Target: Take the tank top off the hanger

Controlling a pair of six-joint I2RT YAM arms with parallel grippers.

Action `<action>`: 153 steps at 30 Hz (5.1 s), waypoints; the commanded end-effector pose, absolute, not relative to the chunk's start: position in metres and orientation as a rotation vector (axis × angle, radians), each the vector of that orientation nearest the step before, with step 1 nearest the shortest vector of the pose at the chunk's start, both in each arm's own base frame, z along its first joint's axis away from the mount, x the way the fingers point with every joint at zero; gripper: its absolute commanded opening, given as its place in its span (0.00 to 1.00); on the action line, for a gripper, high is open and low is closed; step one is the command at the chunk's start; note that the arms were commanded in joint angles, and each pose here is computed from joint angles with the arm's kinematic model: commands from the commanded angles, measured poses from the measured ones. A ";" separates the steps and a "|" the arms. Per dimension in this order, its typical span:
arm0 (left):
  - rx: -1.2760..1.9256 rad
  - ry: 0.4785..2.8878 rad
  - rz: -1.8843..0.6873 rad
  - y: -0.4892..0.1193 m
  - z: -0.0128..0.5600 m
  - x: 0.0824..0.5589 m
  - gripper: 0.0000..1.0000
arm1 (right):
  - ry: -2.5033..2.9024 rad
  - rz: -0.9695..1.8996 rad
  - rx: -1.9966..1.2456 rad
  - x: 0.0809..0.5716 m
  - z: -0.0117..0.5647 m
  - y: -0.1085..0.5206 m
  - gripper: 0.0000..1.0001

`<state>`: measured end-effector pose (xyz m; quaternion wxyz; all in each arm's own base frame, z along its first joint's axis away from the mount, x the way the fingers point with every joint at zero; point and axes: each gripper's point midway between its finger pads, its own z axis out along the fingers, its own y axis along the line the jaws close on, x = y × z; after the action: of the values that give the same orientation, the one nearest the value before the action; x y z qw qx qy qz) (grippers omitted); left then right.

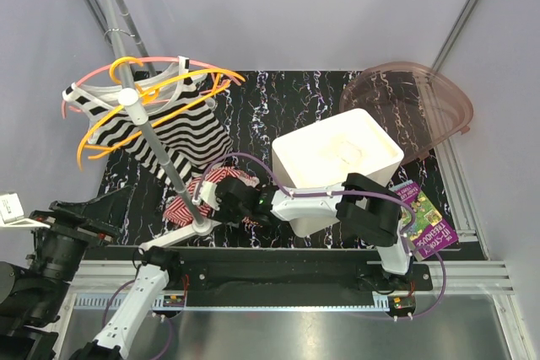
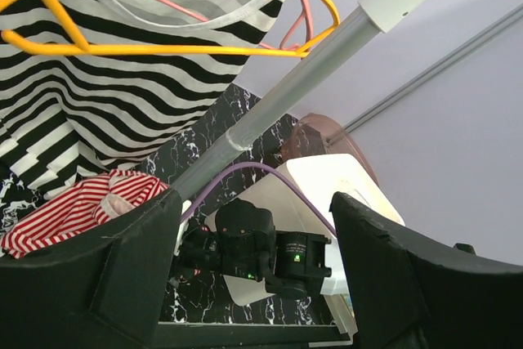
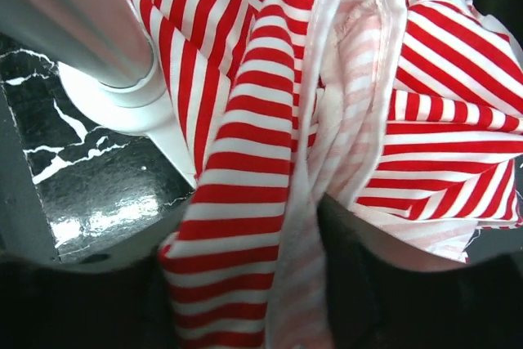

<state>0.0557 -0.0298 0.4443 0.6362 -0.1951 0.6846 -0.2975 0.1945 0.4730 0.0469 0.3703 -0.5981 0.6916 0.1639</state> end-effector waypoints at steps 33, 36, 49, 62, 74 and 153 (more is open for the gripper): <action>-0.566 1.569 -0.737 -0.041 0.416 0.114 0.74 | 1.547 0.748 -0.839 0.175 0.387 0.362 0.00; -0.565 1.579 -0.730 -0.042 0.413 0.119 0.75 | 1.541 0.720 -0.758 0.180 0.406 0.343 0.00; -0.584 1.609 -0.756 -0.048 0.406 0.127 0.74 | 1.519 0.407 -0.288 0.285 0.484 0.210 0.00; -0.587 1.631 -0.800 -0.055 0.403 0.126 0.73 | 1.502 0.086 0.345 0.444 0.497 0.027 0.00; -0.502 1.602 -0.685 -0.041 0.428 0.113 0.73 | 1.826 -0.204 0.657 0.487 0.307 -0.099 0.56; -0.798 2.001 -0.828 -0.072 0.283 0.104 0.75 | 1.304 1.378 -1.089 0.325 0.441 0.502 0.16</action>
<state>0.0958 -0.0622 0.2760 0.4024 -0.3476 0.7876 -0.3113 0.3337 0.4947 0.4182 0.4313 -0.4337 0.5667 0.5520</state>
